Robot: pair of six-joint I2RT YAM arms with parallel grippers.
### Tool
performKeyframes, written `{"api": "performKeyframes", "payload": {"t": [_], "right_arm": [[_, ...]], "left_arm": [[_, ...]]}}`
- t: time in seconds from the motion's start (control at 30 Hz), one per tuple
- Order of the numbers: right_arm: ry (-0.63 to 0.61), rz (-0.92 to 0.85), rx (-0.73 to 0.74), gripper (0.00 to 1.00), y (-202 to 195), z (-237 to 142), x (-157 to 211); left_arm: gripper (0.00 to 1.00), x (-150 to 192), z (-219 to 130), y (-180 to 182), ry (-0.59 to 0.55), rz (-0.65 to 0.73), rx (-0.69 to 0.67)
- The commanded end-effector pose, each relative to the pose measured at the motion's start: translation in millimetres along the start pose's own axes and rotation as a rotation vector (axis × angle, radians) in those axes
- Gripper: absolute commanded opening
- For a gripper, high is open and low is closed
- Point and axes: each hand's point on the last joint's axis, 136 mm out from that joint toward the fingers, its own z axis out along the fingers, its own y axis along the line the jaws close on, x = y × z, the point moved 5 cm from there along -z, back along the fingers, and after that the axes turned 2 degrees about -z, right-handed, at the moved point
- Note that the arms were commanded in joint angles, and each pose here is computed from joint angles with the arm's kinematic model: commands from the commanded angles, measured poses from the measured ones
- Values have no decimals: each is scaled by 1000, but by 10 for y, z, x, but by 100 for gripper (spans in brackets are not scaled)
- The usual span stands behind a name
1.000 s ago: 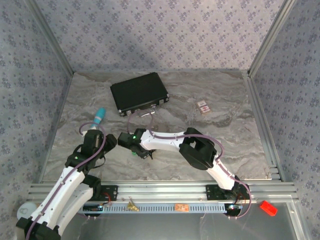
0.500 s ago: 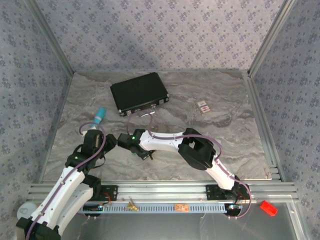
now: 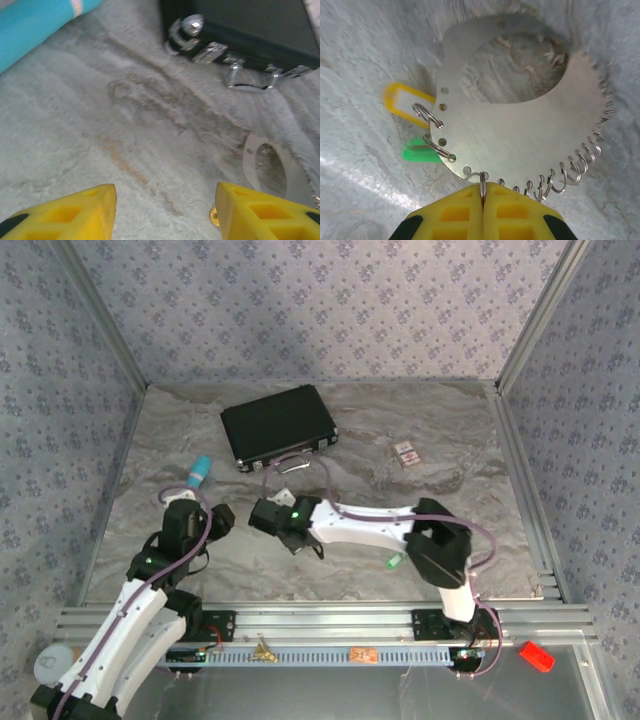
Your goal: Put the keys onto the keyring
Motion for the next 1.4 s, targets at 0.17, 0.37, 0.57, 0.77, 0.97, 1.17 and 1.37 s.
{"api": "performKeyframes", "payload": {"t": [0.17, 0.37, 0.57, 0.77, 0.97, 1.17, 1.37], "right_arm": [[-211, -86, -211, 0, -234, -143, 35], [-355, -115, -473, 0, -441, -175, 202], [-531, -178, -630, 0, -597, -314, 282], [-606, -278, -709, 0, -661, -395, 311], [-673, -438, -745, 0, -600, -456, 411], [-697, -532, -731, 0, -582, -479, 459], [-687, -545, -705, 0, -592, -477, 436]], "left_arm": [[55, -241, -84, -725, -119, 320, 328], [50, -57, 38, -1014, -75, 604, 474], [40, 262, 34, -1197, -47, 892, 685], [28, 544, -33, -1315, -34, 1134, 892], [23, 665, 40, -1383, -16, 1218, 972], [23, 781, 50, -1443, 1, 1296, 1062], [24, 988, 68, -1430, 95, 1342, 1155]]}}
